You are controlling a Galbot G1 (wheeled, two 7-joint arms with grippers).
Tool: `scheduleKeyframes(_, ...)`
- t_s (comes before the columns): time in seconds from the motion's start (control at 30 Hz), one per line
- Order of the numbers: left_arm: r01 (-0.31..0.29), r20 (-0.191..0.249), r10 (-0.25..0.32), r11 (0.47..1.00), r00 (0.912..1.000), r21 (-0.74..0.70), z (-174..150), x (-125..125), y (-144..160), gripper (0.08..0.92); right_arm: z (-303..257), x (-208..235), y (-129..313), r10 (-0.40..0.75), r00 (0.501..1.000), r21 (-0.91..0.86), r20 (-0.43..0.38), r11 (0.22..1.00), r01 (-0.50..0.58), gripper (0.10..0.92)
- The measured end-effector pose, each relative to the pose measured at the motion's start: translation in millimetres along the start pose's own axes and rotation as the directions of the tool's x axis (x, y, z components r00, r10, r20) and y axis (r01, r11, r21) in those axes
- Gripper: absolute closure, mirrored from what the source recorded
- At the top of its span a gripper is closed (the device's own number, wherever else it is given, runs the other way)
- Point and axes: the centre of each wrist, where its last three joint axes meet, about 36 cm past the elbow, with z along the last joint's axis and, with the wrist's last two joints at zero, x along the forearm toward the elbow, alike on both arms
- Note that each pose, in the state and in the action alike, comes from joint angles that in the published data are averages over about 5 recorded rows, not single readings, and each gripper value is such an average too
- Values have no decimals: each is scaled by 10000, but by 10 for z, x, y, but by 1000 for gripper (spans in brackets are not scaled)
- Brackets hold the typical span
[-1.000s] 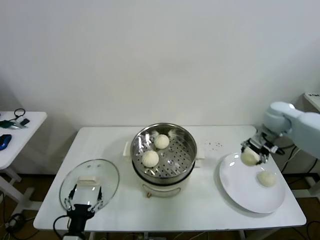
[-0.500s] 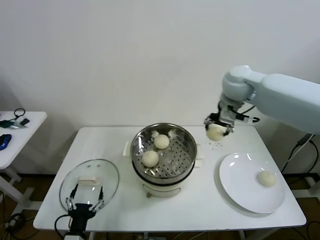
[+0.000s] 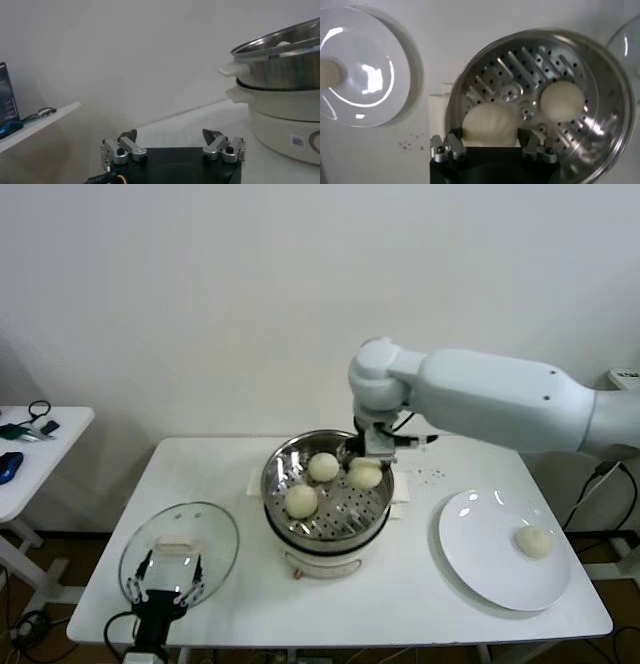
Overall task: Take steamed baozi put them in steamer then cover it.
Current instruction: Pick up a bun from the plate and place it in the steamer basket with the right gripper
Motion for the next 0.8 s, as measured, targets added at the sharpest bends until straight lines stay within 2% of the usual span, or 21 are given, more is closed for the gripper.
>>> scheduleKeyframes(0.6,-23,-40,23,10000,10000,27,13,-43,-18,177,-273,-463,-332,-59,9974,966,716,9953,-10,298)
scheduleKeyframes(0.8,-33,-71,33,10000,10000,23,28,-33,-20,177,-300,-514,-360,-76,9970,1019,775,9948,-4,230)
